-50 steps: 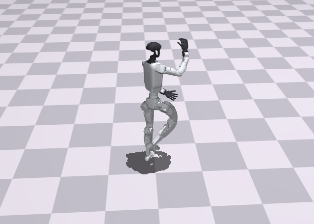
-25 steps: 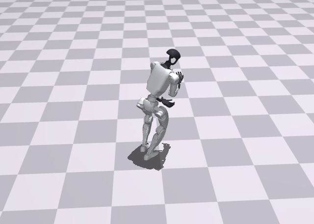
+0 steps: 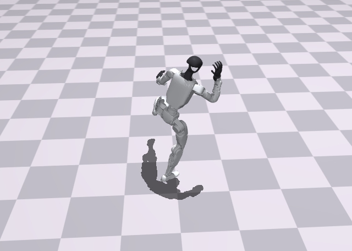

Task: Kungfu

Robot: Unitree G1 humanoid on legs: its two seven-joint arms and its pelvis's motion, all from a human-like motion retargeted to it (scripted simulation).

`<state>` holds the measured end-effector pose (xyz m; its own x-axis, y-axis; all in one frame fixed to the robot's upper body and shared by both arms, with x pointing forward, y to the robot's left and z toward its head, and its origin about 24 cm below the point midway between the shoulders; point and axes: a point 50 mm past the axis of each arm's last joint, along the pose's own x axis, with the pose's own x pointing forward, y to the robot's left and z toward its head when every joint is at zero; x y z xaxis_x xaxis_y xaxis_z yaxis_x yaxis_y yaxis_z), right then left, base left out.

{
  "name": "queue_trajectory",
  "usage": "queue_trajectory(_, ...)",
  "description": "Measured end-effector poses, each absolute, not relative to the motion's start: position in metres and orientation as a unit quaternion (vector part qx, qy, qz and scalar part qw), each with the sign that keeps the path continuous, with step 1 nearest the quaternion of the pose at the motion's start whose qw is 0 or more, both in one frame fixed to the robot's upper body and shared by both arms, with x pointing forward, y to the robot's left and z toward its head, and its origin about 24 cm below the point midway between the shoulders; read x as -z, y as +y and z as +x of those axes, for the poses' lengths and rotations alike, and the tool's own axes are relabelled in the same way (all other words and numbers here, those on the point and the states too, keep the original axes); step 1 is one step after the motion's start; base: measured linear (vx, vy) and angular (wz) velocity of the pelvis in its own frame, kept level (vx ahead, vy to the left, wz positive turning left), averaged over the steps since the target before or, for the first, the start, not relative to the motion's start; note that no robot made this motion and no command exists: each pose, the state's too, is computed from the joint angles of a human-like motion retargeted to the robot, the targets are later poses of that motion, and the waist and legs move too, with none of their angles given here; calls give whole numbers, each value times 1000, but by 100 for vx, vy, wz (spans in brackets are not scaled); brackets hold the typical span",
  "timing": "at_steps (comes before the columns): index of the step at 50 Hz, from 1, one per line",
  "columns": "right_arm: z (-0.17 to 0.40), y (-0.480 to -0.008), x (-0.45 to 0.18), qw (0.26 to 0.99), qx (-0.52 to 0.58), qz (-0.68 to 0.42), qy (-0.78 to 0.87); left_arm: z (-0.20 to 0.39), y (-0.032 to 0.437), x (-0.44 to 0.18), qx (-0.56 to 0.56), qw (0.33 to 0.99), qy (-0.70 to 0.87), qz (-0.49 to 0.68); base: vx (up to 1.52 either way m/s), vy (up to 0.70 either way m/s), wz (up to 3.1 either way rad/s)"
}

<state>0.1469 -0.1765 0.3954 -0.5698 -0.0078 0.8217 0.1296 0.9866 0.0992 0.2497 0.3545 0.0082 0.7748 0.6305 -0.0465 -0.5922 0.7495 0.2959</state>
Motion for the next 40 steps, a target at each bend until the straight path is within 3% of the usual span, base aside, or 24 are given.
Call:
queue_trajectory(10, 139, -196, -384, 488, 66, -97, -865, 189, 338, 48, -459, 883, 83, -37, 8, 7, -42)
queue_trajectory(18, 137, -211, -382, 507, 85, -127, -848, 182, 319, 74, -406, 897, 139, -108, -1, 3, 6)
queue_trajectory(30, 143, -224, -373, 546, 90, -126, -823, 203, 289, 69, -367, 919, 113, -85, 11, 7, 21)
queue_trajectory(40, 219, -204, -345, 683, 32, -47, -728, 198, 290, 43, -408, 910, 20, -74, 18, 14, 59)
